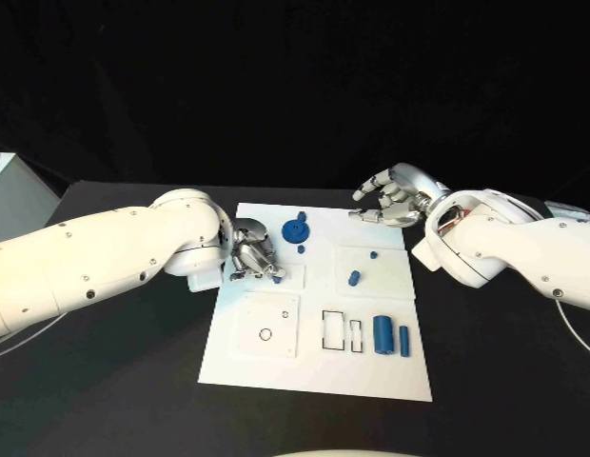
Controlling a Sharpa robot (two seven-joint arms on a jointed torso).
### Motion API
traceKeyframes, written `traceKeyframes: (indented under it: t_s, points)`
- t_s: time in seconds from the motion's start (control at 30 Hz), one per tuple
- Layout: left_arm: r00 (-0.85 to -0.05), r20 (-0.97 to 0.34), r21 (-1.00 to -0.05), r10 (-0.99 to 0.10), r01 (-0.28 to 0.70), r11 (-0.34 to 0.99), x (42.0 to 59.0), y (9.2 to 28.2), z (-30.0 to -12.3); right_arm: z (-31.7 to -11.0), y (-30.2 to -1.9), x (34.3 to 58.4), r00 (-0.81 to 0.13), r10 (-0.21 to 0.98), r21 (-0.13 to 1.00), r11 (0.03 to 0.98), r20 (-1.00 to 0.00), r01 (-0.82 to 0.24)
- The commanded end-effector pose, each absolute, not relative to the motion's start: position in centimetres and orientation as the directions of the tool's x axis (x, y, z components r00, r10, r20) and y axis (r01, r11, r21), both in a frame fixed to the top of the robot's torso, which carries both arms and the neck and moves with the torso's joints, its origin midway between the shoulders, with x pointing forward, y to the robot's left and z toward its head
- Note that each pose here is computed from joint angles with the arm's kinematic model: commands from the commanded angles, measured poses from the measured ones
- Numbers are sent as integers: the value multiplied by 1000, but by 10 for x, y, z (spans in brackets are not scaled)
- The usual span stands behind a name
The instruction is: Assemble the parts on the task board
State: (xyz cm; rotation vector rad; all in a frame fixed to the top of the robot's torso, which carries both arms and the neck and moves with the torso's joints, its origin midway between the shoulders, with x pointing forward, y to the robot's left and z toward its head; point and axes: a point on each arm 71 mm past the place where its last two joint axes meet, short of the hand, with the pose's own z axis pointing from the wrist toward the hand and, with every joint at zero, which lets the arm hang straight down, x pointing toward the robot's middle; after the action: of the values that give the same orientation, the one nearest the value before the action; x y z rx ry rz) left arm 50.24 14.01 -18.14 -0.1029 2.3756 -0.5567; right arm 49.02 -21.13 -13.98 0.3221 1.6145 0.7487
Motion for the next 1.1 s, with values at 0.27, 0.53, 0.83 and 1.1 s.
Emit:
traceKeyframes:
  t_s: [0.27,0.53,0.83,1.1]
  points:
    - [-715,-646,-443,-266,68,894,501,142,-175,-141,-210,489,-214,591,628,749,-778,-211]
    - [-685,-677,-440,-271,82,894,500,142,-172,-142,-210,489,-216,591,628,750,-778,-209]
    - [-676,-692,-421,-253,94,902,500,141,-175,-143,-210,489,-218,591,628,750,-777,-208]
    - [-678,-693,-413,-244,96,906,499,140,-181,-144,-210,489,-219,590,628,750,-777,-208]
